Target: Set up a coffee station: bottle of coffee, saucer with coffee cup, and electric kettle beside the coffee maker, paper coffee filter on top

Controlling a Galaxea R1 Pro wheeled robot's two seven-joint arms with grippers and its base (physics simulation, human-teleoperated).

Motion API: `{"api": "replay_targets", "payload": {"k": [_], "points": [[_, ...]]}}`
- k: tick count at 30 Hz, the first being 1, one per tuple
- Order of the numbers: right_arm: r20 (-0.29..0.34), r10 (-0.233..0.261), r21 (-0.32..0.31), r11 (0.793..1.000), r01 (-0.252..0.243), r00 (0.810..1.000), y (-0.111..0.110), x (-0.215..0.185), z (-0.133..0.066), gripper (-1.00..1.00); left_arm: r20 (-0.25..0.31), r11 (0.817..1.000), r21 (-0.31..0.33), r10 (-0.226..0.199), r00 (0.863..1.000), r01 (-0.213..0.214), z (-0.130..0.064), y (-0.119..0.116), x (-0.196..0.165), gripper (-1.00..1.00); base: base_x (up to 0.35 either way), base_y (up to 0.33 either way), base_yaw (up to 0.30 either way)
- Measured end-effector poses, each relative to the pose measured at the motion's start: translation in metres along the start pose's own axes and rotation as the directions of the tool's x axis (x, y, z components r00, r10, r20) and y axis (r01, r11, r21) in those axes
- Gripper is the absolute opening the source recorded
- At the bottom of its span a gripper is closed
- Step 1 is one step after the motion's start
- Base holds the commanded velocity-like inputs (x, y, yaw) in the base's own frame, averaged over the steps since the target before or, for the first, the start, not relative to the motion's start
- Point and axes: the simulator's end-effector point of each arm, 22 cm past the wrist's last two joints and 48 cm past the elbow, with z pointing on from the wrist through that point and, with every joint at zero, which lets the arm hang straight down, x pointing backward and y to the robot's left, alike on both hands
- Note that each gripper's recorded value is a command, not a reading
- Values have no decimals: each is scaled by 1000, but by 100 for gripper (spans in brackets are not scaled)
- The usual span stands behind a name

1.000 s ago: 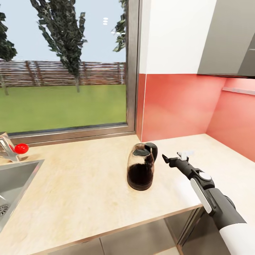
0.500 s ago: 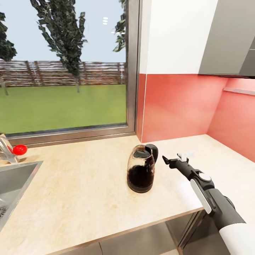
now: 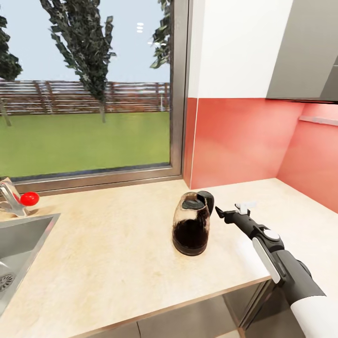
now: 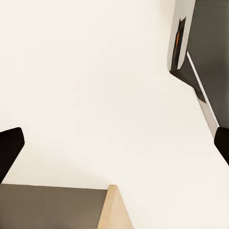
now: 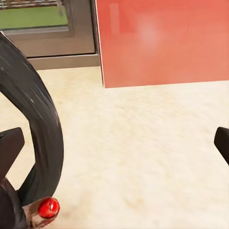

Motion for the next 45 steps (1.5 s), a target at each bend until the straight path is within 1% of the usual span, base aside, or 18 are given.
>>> {"api": "replay_targets", "payload": {"k": [14, 41, 45], "points": [[1, 0, 0, 1000, 0, 1000, 0, 0, 0, 100, -1, 1000, 0, 1, 1000, -1, 0, 0, 0, 100, 0, 37, 0], [0, 0, 0, 1000, 0, 1000, 0, 0, 0, 100, -1, 1000, 0, 0, 1000, 0, 0, 0, 0, 100, 12, 1, 0], [0, 0, 0, 1000, 0, 1000, 0, 0, 0, 100, -1, 1000, 0, 0, 1000, 0, 0, 0, 0, 100, 52, 142, 0]]}}
